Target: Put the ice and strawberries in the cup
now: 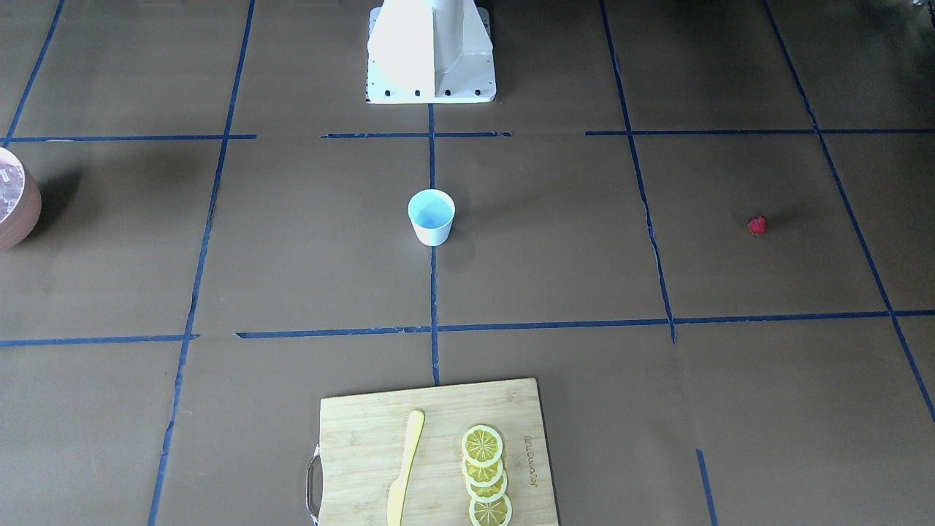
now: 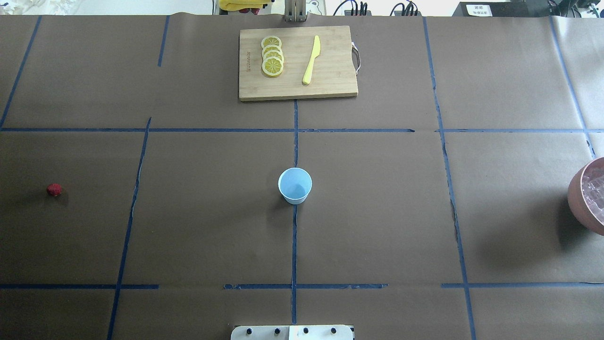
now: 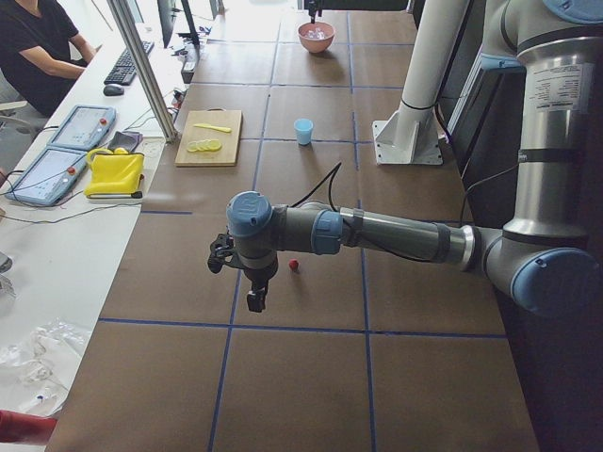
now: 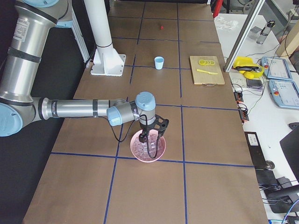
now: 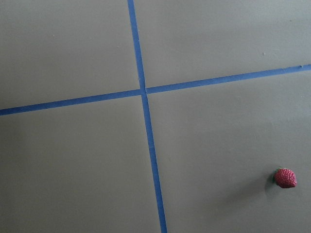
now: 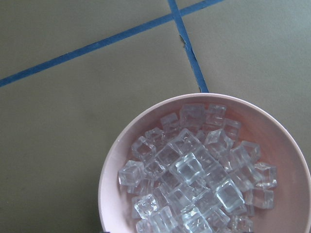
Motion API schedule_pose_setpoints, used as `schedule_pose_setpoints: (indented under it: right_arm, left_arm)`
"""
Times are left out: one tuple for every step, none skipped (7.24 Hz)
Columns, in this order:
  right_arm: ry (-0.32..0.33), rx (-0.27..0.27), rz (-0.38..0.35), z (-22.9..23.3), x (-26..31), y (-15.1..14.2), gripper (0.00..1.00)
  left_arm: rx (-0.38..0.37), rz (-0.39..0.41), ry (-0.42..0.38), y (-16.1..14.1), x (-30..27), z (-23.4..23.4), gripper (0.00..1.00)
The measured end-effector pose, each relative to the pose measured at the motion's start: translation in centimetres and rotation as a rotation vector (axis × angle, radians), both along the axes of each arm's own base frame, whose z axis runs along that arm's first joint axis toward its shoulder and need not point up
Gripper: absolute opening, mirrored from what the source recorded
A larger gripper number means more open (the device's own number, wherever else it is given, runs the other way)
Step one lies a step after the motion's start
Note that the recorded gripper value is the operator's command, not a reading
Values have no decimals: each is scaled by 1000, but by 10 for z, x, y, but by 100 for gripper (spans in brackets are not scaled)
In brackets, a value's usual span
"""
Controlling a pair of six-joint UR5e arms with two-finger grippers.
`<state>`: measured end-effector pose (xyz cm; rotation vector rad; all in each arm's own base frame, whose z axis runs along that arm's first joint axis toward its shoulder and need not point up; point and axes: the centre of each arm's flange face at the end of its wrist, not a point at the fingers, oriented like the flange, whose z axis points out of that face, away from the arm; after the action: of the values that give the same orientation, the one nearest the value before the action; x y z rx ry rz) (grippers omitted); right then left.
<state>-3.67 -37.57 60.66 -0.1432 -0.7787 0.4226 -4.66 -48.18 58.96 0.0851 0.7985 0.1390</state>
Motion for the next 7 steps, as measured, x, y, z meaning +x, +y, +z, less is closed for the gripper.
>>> schedule_pose_setpoints:
  right_arm:
    - [5,-26,-6,8,-6,2,90]
    - [6,-42,-15,12,-13,4,90]
    - [7,-60,-18,16,-17,7,90]
    - [11,-72,-22,20,-20,10,91]
    - [11,-73,-28,24,-22,14,91]
    - [11,-72,-33,29,-24,17,91]
    - [11,-74,-34,32,-27,18,90]
  left_arm:
    - [5,0,0,0,0,-3,100]
    - [10,0,0,0,0,-5,100]
    - [15,0,0,0,0,-7,100]
    - [19,0,1,0,0,-9,100]
    - [18,0,1,2,0,-9,100]
    - [16,0,2,4,0,-8,100]
    - [17,0,2,6,0,-9,100]
